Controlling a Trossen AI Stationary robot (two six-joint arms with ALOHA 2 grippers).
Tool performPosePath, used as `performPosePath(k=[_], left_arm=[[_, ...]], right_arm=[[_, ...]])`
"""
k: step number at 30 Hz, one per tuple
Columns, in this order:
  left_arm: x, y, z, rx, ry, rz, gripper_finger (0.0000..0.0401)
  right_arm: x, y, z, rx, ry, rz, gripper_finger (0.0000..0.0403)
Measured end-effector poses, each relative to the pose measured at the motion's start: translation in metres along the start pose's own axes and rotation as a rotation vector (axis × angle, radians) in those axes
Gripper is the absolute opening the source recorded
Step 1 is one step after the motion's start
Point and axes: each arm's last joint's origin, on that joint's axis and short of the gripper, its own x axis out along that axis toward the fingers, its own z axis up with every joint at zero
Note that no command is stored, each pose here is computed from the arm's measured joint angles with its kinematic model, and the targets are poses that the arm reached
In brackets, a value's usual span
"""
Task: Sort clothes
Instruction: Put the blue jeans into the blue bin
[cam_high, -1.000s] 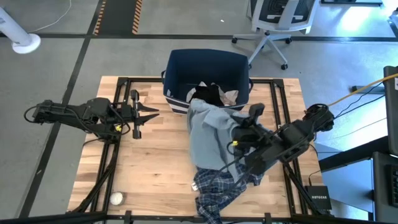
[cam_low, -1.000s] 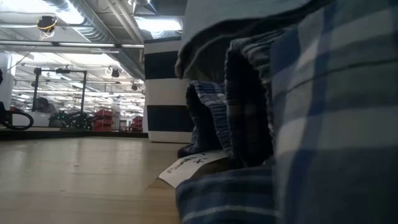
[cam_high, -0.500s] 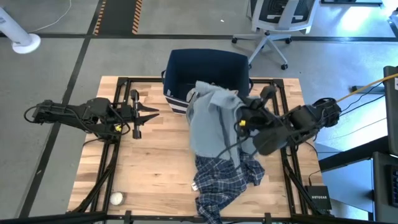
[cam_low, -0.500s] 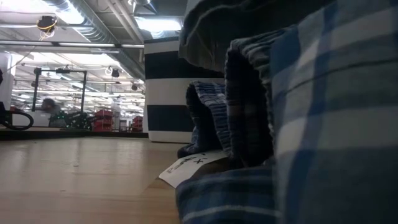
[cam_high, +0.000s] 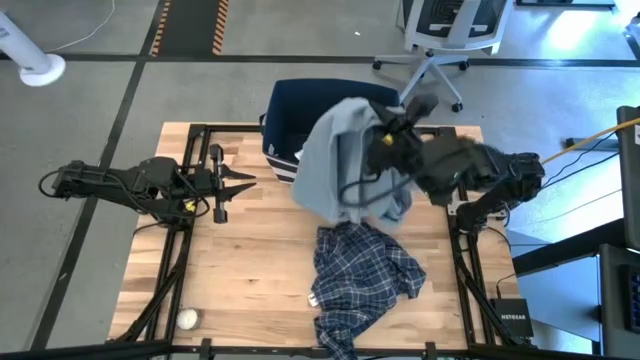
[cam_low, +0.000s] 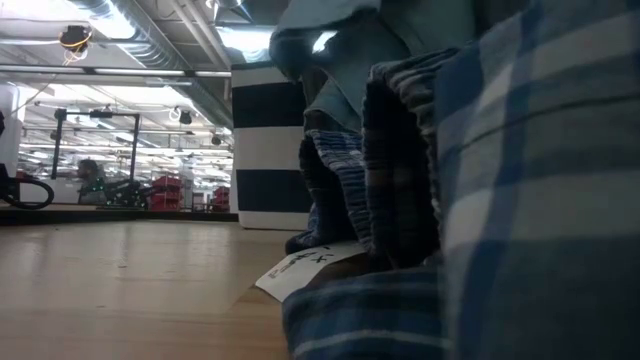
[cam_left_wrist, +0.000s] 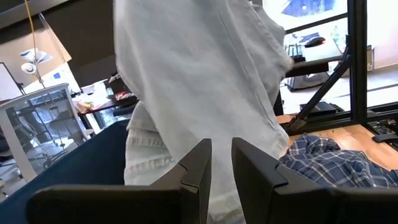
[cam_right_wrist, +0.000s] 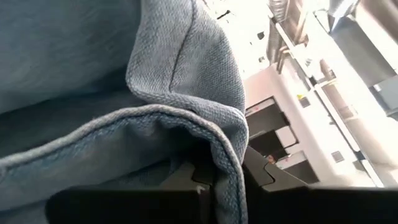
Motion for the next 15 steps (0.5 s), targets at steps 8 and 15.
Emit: performPosePath(k=[8,15], left_arm=[[0.0,0.0,0.0,0.0,0.0,0.0,0.0059],[0.0,0.0,0.0,0.001,0.0,0.0,0.0059]], right_arm=[[0.033,-0.045,-0.005,0.068,-0.044,-0.117,0.0033],[0.067,-0.067,-0.022,0.182,-0.093,-0.163,0.0033]])
